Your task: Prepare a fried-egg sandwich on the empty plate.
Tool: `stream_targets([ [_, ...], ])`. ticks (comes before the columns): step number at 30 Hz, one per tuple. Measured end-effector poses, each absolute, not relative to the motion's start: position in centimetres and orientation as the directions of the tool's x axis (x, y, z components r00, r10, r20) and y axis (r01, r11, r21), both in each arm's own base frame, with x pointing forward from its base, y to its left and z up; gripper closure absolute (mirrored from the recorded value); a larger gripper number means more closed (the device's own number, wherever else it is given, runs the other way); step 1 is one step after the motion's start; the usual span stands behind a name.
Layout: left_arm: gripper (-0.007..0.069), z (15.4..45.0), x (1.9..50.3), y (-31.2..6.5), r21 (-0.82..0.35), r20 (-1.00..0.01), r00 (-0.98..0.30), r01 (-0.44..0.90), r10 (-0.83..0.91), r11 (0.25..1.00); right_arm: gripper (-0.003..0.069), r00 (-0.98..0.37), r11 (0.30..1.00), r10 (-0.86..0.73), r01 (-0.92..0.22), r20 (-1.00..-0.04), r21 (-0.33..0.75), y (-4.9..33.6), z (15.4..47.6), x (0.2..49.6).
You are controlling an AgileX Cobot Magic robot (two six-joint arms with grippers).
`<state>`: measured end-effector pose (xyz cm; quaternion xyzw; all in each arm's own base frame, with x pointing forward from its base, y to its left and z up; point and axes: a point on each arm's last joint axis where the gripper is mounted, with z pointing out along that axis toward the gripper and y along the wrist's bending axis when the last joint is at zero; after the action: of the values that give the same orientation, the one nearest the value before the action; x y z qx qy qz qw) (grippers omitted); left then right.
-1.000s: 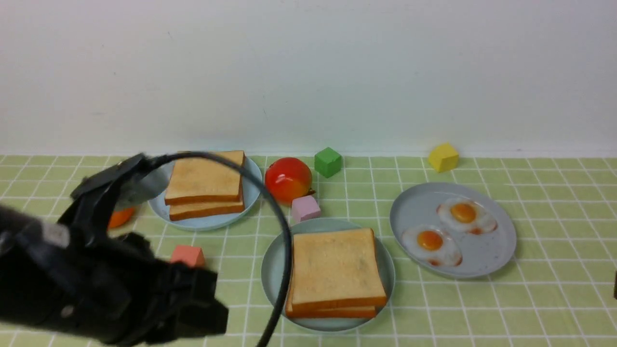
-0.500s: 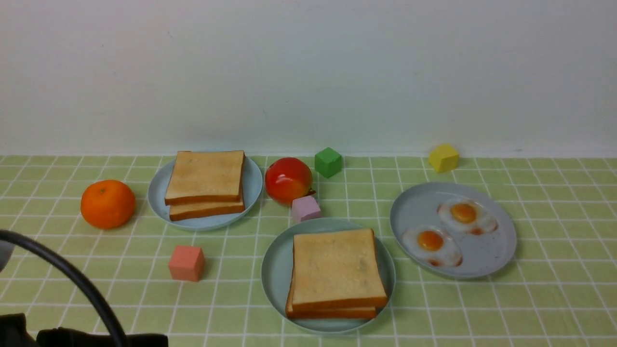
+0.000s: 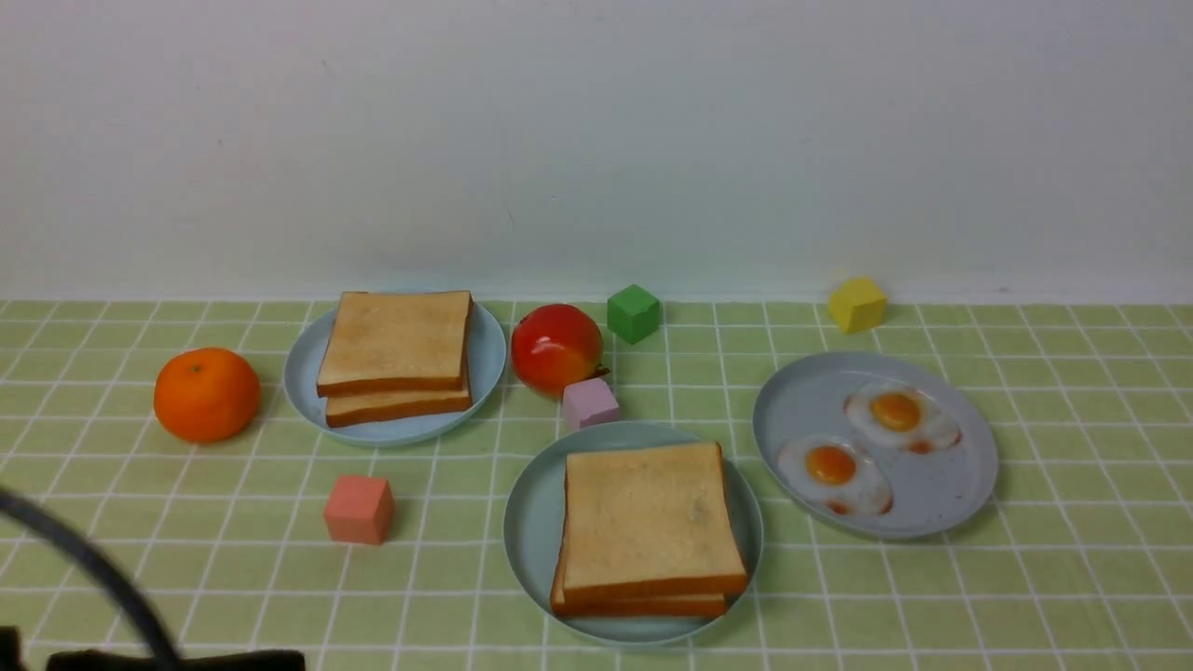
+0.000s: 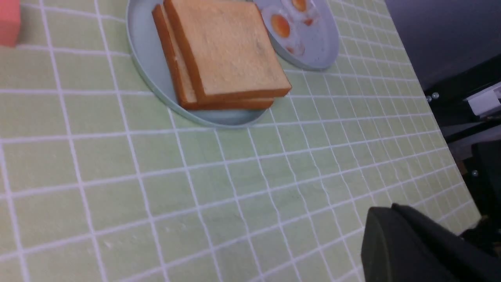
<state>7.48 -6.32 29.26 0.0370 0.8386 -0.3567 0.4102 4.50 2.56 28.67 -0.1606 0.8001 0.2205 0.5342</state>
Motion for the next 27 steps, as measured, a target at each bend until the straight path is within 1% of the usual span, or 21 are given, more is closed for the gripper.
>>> stream_targets([
  [1, 0.0638, 29.2, 7.1, -5.9, -0.527, -0.758, -0.615, 0.378, -0.219, 0.761, 0.0645, -0.377, 0.851, -0.022, -0.492, -0.926, 0.180, 2.6, 28.7, 4.5],
  [3, 0.0638, 28.4, 5.8, -4.4, -0.397, -0.861, -0.476, 0.412, -0.178, 0.820, 0.0643, -0.377, 0.851, -0.022, -0.492, -0.926, 0.180, 2.6, 28.7, 4.5],
  [4, 0.0638, 27.8, 5.6, -3.9, -0.349, -0.887, -0.431, 0.398, -0.163, 0.848, 0.0642, -0.377, 0.851, -0.022, -0.492, -0.926, 0.180, 2.6, 28.7, 4.5],
  [5, 0.0638, 27.7, 5.4, -3.7, -0.337, -0.898, -0.408, 0.398, -0.164, 0.853, 0.0642, -0.377, 0.851, -0.022, -0.492, -0.926, 0.180, 2.6, 28.7, 4.5],
  [7, 0.0638, 24.9, 5.1, -2.3, -0.277, -0.928, -0.325, 0.282, -0.180, 0.918, 0.0641, -0.377, 0.851, -0.022, -0.492, -0.926, 0.180, 2.6, 28.7, 4.5],
  [8, 0.0638, 24.8, 5.0, -2.2, -0.276, -0.932, -0.310, 0.275, -0.186, 0.921, 0.0640, -0.378, 0.852, -0.023, -0.492, -0.926, 0.180, 2.6, 28.7, 4.5],
  [9, 0.0638, 23.0, 5.0, -1.6, -0.263, -0.935, -0.297, 0.206, -0.196, 0.943, 0.0638, -0.378, 0.852, -0.023, -0.492, -0.926, 0.180, 2.6, 28.7, 4.5],
  [10, 0.0638, 21.4, 5.0, -1.3, -0.271, -0.931, -0.295, 0.156, -0.217, 0.950, 0.0637, -0.378, 0.852, -0.023, -0.492, -0.926, 0.180, 2.6, 28.7, 4.5],
  [11, 0.0638, 20.5, 5.0, -1.1, -0.272, -0.927, -0.297, 0.121, -0.227, 0.955, 0.0636, -0.378, 0.852, -0.023, -0.492, -0.926, 0.180, 2.6, 28.7, 4.5],
  [13, 0.0638, 17.4, 5.1, -0.7, -0.293, -0.899, -0.348, 0.029, -0.265, 0.956, 0.0633, -0.379, 0.852, -0.025, -0.491, -0.925, 0.179, 2.5, 28.6, 4.5],
  [16, 0.0638, 16.9, 5.1, -0.4, -0.324, -0.887, -0.341, -0.026, -0.313, 0.946, 0.0630, -0.379, 0.852, -0.024, -0.491, -0.925, 0.179, 2.6, 28.6, 4.5],
  [19, 0.0638, 16.8, 5.2, -0.4, -0.330, -0.886, -0.334, -0.033, -0.322, 0.943, 0.0628, -0.379, 0.852, -0.024, -0.492, -0.925, 0.179, 2.5, 28.6, 4.5],
  [21, 0.0638, 16.9, 5.2, -0.4, -0.332, -0.887, -0.332, -0.028, -0.322, 0.943, 0.0626, -0.379, 0.852, -0.024, -0.491, -0.925, 0.179, 2.5, 28.6, 4.5],
  [27, 0.0638, 16.9, 5.1, -0.8, -0.331, -0.888, -0.354, 0.049, -0.293, 0.942, 0.0616, -0.379, 0.852, -0.024, -0.491, -0.925, 0.179, 2.5, 28.6, 4.5],
])
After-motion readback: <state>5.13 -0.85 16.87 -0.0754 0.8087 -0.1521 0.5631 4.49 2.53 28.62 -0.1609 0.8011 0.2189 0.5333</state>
